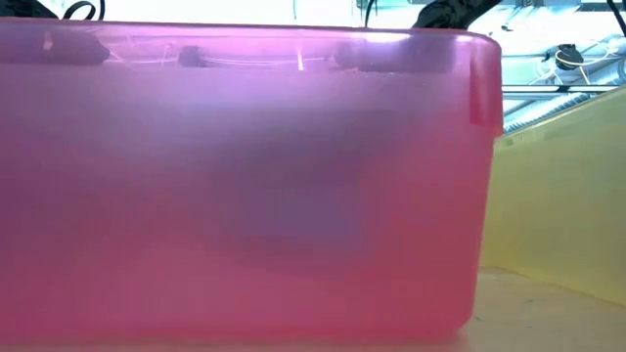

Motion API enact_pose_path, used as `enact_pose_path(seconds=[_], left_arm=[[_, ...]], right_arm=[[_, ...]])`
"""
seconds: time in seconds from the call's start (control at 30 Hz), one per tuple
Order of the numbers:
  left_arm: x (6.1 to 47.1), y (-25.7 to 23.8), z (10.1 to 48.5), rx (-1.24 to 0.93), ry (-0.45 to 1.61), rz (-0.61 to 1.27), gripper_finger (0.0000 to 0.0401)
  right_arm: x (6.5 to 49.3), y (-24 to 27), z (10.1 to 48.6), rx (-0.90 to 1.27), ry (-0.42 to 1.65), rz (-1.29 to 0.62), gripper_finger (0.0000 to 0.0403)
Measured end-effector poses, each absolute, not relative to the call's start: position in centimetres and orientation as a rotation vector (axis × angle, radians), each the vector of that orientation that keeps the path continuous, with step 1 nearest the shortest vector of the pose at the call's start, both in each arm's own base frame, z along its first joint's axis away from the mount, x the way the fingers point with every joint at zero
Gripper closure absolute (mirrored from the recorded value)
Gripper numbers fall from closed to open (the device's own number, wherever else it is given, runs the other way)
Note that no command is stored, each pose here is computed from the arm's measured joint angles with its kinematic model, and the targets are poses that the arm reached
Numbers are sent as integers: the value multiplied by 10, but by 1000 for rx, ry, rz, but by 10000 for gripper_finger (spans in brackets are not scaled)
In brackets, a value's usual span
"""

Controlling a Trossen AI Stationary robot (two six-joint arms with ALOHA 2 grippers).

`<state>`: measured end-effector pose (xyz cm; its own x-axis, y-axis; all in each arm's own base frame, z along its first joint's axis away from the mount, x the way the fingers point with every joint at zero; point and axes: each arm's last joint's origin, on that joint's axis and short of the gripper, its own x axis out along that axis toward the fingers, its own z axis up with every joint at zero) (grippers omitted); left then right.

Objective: Pick and place Granola Bars by type
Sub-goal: Put the bottom green granola bar into the pink bin

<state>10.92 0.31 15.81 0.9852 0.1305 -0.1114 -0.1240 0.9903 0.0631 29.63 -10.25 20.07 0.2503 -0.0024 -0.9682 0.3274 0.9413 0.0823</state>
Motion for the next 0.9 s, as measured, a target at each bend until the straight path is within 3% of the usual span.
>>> enact_pose_path(seconds=[0.9], left_arm=[[109,3,158,56,115,128,370]], right_arm=[[270,-109,161,420,1353,-237,246]])
